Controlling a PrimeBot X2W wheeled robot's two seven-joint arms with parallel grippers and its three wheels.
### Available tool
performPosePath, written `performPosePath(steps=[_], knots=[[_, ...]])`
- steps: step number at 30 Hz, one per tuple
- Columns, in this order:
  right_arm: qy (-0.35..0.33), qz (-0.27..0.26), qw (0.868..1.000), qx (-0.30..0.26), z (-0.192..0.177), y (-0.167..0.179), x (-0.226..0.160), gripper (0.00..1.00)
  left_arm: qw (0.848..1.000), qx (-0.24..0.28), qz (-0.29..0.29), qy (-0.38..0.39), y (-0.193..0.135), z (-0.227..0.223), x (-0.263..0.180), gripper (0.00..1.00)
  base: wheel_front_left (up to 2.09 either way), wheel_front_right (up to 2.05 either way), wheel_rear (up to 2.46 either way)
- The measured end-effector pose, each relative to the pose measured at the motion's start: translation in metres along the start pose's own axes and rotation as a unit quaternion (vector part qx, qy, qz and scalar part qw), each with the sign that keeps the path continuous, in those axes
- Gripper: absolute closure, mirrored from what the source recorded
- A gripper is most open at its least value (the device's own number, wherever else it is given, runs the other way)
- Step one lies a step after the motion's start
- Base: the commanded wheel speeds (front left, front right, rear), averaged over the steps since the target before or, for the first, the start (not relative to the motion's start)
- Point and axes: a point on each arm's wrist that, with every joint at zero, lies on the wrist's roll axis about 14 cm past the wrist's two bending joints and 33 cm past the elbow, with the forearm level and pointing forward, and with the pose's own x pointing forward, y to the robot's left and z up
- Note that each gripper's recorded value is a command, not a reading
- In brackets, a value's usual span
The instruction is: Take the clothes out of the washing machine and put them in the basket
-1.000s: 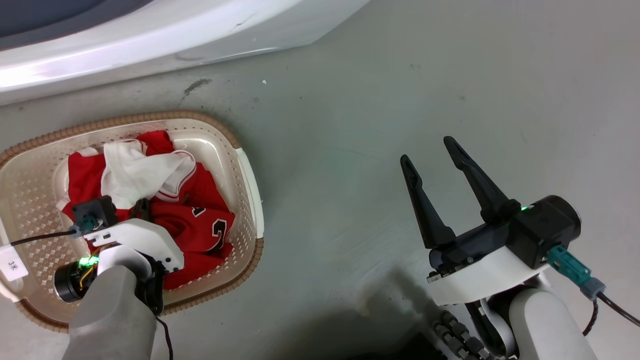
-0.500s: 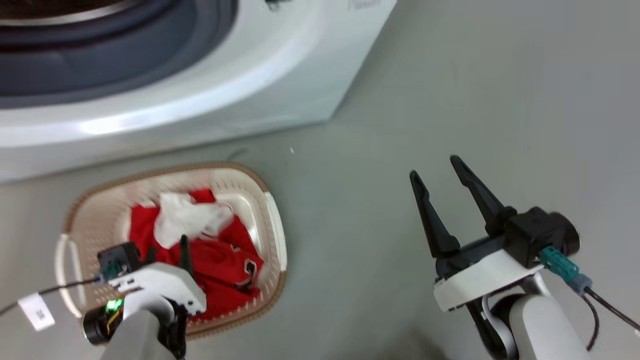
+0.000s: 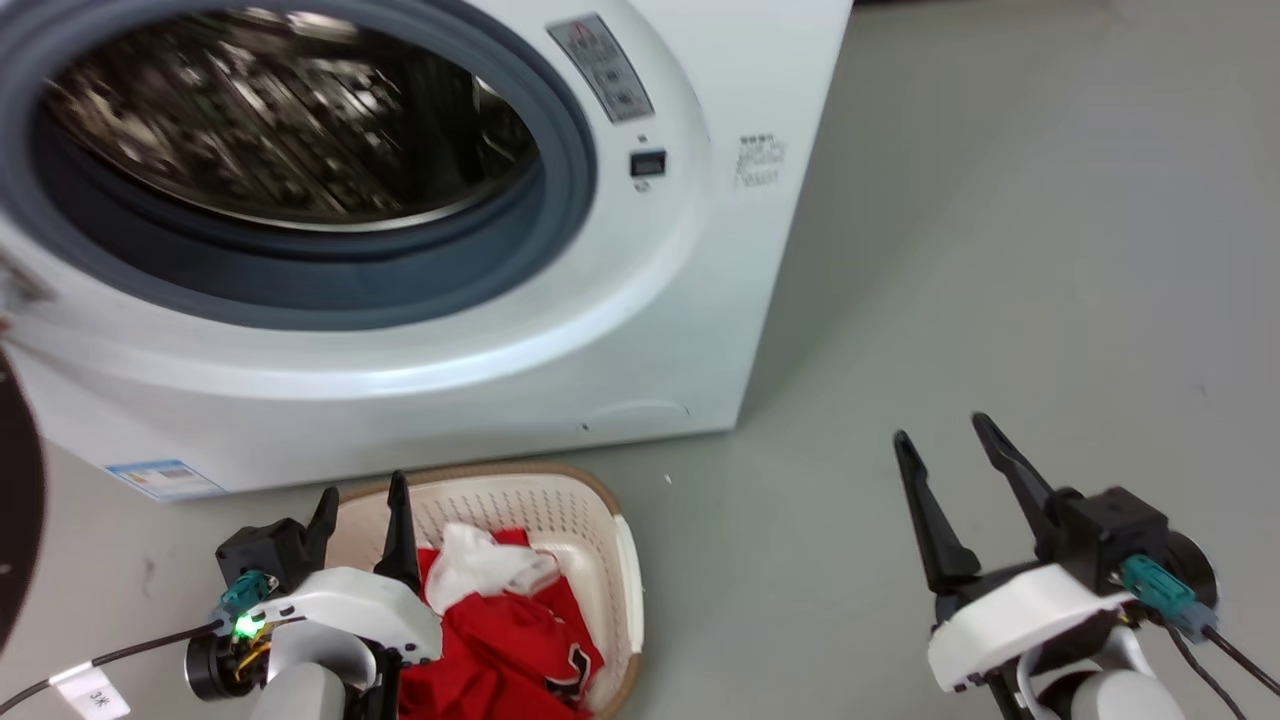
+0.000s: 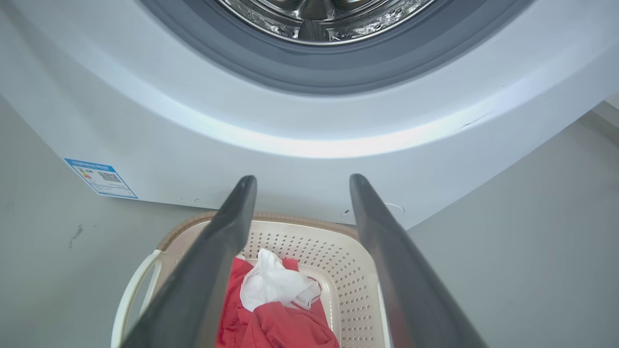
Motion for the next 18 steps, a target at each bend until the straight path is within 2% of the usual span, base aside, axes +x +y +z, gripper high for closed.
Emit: performPosePath(steps=[5, 11, 18], knots=[[-0.024, 0.001, 1.000, -0.006, 0.019, 0.002, -0.010, 0.00, 0.995, 0.021, -0.013, -0.096, -0.006, 0.061, -0.020, 0.00, 0.00, 0.00, 0.00], [-0.037, 0.001, 0.999, -0.009, 0.029, 0.003, -0.022, 0.00, 0.979, 0.054, -0.028, -0.196, -0.017, 0.122, -0.050, 0.00, 0.00, 0.00, 0.00], [-0.042, 0.003, 0.999, -0.014, 0.033, 0.008, -0.040, 0.00, 0.964, 0.099, -0.022, -0.245, -0.012, 0.151, -0.089, 0.00, 0.00, 0.00, 0.00]])
